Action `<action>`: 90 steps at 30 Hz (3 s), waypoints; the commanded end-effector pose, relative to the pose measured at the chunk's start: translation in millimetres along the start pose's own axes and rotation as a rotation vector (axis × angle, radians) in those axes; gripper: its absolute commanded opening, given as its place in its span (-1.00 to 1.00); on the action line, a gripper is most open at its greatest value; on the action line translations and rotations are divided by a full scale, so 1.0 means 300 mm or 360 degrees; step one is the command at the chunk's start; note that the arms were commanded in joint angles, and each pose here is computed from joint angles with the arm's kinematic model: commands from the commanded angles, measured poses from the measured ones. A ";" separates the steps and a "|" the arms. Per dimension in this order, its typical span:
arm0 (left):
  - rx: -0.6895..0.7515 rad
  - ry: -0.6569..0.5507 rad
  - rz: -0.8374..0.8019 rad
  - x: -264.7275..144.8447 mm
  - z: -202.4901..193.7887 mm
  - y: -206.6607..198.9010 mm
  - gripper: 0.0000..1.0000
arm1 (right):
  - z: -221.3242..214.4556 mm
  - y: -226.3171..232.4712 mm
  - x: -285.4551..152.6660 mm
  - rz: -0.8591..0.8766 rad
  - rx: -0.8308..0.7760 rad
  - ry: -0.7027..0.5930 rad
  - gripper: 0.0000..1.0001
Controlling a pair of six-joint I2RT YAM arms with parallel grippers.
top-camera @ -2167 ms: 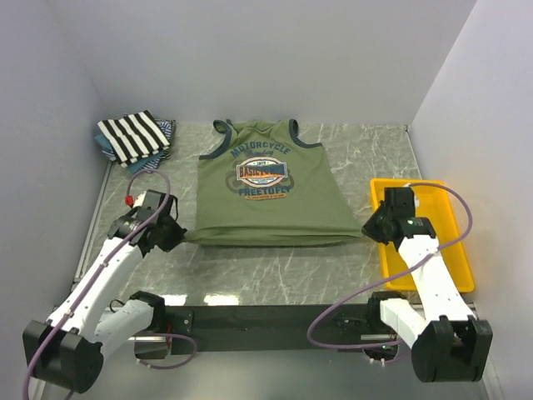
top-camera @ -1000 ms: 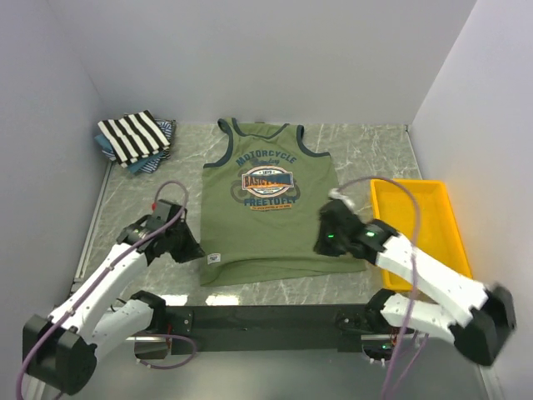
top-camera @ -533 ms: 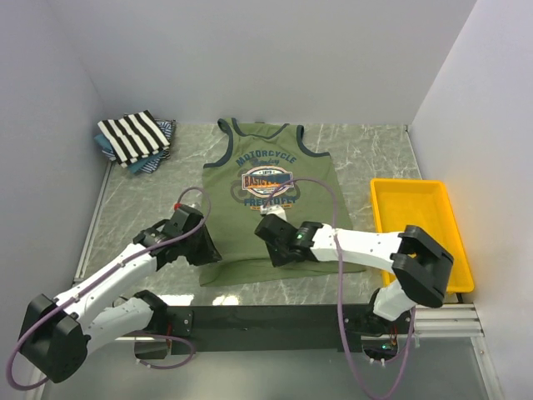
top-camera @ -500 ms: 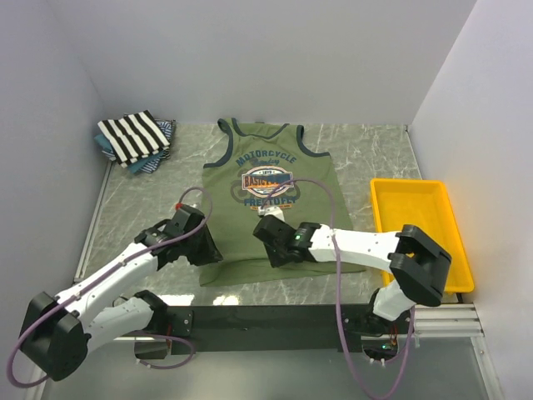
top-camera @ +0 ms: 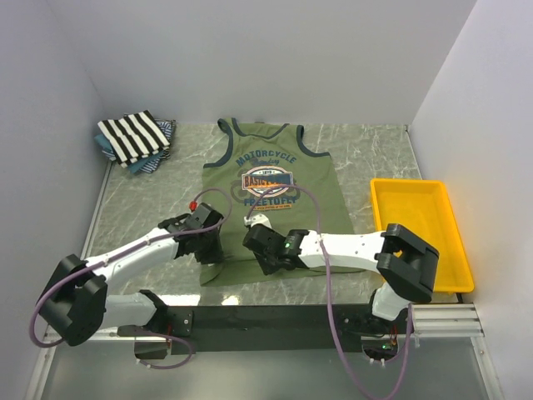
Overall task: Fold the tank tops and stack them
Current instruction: Flatten the tank top out
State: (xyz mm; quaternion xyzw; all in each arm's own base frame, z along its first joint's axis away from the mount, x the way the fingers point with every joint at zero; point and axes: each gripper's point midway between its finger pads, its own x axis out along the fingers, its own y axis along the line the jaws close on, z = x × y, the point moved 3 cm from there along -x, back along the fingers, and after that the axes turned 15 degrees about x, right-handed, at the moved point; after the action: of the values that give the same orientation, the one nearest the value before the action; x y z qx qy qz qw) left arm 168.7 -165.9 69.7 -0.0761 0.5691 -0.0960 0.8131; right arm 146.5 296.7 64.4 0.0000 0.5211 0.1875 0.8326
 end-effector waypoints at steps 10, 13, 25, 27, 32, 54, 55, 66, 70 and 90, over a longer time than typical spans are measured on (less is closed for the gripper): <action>0.0040 -0.0070 0.0110 0.027 0.056 0.005 -0.49 | 0.051 0.044 0.006 -0.0022 -0.0103 -0.0143 -0.42; 0.0031 -0.0066 0.0125 0.034 0.055 0.009 -0.50 | 0.052 0.038 0.014 -0.0048 -0.0118 -0.0150 -0.39; 0.0043 -0.0060 0.0135 0.042 0.065 0.004 -0.51 | 0.056 0.018 0.056 -0.0118 -0.0095 -0.0203 -0.32; 0.0041 -0.0051 0.0129 0.048 0.061 0.003 -0.52 | 0.053 0.014 0.061 -0.0118 -0.0076 -0.0211 -0.30; 0.0035 -0.0071 0.0112 0.029 0.062 0.001 -0.50 | 0.042 0.012 0.078 -0.0107 -0.0046 -0.0208 -0.30; 0.0078 -0.0318 -0.0510 -0.154 0.020 -0.217 -0.31 | 0.020 -0.001 0.103 -0.0075 0.0065 -0.0170 -0.60; 0.0081 -0.0308 -0.0509 -0.148 0.010 -0.220 -0.31 | 0.019 0.000 0.102 -0.0074 0.0063 -0.0169 -0.70; 0.0097 -0.0113 -0.0393 -0.044 -0.111 -0.209 -0.47 | 0.026 -0.011 0.096 -0.0077 0.0112 -0.0175 -0.93; 0.0098 -0.0082 -0.0293 -0.003 -0.140 -0.180 -0.58 | 0.034 -0.016 0.093 -0.0085 0.0121 -0.0180 -0.86; 0.0118 0.0101 0.0039 0.060 -0.242 -0.052 -0.99 | 0.055 -0.036 0.080 -0.0127 0.0108 -0.0248 -0.27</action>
State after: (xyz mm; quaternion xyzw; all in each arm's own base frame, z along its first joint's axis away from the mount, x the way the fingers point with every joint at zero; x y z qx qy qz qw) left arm 114.0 -205.7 43.6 -0.0682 0.5756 -0.1451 0.8018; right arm 165.7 301.3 41.0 0.0137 0.4819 0.1470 0.8637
